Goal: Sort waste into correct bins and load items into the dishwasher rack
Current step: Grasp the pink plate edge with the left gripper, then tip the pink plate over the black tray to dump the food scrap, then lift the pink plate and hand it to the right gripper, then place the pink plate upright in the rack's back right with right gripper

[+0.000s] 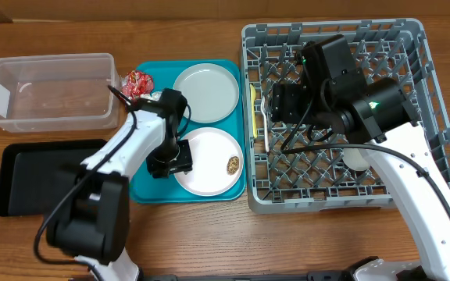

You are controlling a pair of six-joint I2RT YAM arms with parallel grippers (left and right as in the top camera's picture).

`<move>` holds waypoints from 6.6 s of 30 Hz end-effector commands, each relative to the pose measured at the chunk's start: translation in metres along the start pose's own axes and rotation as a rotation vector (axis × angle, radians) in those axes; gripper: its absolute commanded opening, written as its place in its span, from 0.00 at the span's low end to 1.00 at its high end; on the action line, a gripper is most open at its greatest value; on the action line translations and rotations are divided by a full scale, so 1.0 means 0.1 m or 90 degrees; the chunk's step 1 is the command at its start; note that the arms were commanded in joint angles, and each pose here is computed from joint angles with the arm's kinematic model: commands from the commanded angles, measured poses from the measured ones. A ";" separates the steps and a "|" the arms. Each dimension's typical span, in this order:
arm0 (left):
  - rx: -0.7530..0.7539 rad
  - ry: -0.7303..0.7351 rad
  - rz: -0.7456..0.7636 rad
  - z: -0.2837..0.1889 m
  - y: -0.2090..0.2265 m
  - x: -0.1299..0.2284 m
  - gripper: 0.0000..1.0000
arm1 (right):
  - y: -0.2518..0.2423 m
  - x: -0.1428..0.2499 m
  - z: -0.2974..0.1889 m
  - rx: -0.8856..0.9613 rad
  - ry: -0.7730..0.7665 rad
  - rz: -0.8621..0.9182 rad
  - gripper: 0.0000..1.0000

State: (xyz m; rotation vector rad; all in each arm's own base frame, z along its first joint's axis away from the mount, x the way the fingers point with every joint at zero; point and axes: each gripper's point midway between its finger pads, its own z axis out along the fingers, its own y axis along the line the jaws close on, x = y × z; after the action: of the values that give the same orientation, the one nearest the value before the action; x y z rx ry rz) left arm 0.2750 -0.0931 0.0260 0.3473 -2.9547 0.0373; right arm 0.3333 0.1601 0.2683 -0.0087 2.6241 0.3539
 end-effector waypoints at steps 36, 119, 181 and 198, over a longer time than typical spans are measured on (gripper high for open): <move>-0.071 -0.188 -0.130 -1.69 1.03 0.28 0.04 | -0.01 -0.07 -0.13 0.000 -0.029 0.001 0.79; 0.405 -0.450 0.410 -2.98 0.02 0.25 0.04 | 1.11 0.02 -1.12 -0.438 -0.151 -0.340 0.73; 0.339 -0.545 0.370 -3.74 0.10 0.67 0.94 | -2.53 -1.37 -0.10 0.596 -0.102 -0.238 0.05; 0.339 -0.542 0.369 -3.73 0.10 0.68 0.98 | -2.29 -1.44 0.17 0.488 -0.052 -0.464 0.04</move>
State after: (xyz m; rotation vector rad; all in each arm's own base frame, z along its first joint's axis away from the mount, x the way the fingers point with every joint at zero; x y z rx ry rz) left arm 0.2708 -0.0829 0.4005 -0.6155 -3.6905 0.9842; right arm 0.4811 -0.0654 0.2573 -0.6367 2.3269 -0.8788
